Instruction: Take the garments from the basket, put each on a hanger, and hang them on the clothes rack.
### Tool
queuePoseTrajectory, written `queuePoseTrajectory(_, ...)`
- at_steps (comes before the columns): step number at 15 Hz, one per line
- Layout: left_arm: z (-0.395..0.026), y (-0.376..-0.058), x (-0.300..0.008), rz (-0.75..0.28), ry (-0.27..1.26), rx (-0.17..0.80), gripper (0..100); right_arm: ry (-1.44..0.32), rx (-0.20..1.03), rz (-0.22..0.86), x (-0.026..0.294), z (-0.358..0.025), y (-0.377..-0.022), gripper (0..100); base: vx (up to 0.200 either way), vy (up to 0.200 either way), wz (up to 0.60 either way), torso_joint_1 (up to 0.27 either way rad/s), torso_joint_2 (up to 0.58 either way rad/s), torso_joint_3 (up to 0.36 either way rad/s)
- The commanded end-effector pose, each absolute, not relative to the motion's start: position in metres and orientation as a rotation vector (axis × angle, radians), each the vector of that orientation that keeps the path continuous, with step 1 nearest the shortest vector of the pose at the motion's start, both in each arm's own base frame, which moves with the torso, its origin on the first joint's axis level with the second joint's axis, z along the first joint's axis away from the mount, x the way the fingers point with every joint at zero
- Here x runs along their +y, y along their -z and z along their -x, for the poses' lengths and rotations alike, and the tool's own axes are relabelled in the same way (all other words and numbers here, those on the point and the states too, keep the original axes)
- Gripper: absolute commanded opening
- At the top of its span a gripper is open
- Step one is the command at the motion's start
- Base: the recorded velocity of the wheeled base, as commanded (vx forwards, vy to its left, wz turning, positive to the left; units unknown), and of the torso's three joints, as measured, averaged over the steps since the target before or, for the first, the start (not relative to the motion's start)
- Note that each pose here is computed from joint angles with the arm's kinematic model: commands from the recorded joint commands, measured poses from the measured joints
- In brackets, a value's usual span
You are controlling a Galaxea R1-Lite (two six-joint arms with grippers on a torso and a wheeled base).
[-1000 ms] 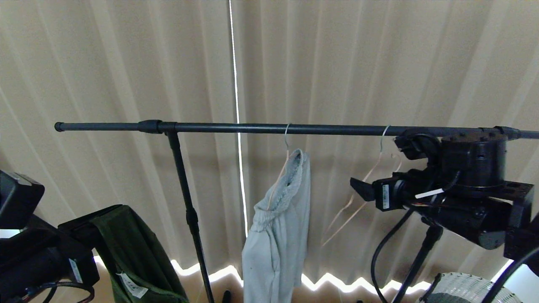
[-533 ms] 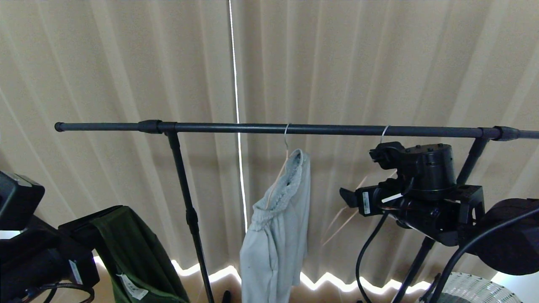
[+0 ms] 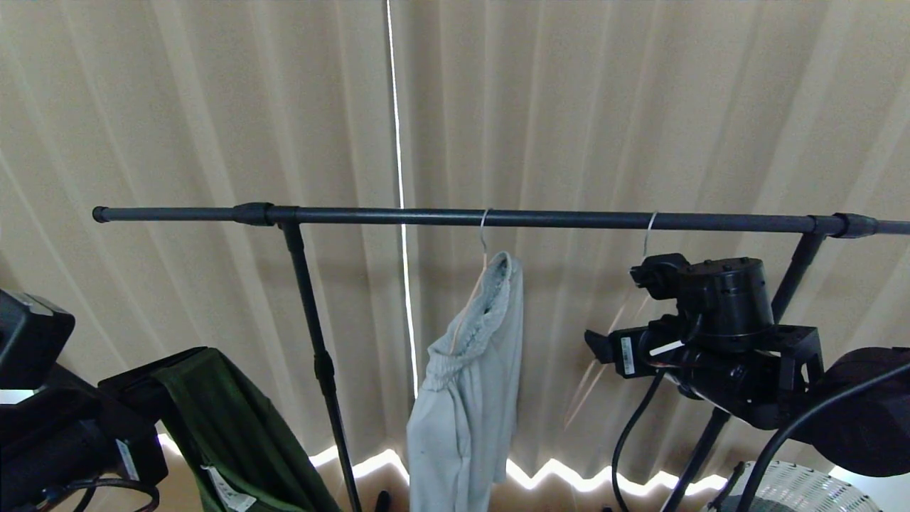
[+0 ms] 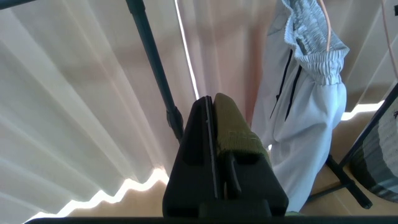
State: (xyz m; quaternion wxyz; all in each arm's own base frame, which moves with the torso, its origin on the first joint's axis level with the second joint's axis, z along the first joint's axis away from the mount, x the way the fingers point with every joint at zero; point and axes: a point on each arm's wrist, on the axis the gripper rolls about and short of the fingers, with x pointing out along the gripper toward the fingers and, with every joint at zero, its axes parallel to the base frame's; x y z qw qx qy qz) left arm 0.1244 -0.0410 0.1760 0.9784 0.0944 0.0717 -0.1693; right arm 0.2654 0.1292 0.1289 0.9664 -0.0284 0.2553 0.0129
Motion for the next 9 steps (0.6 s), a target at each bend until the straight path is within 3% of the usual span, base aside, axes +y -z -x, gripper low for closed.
queuePoseTrajectory(1, -0.124, -0.176, -0.041, -0.190, 0.341, 0.145, 0, -0.018, 0.512, 0.054, 0.126, -0.265, -0.131, 100, 0.000, 0.000, 0.00, 0.000, 0.00, 0.000)
queuePoseTrajectory(9, -0.124, -0.175, -0.041, -0.191, 0.344, 0.147, 0, 0.036, 0.520, 0.043, 0.110, -0.267, -0.130, 100, 0.000, 0.000, 0.00, 0.000, 0.00, 0.000)
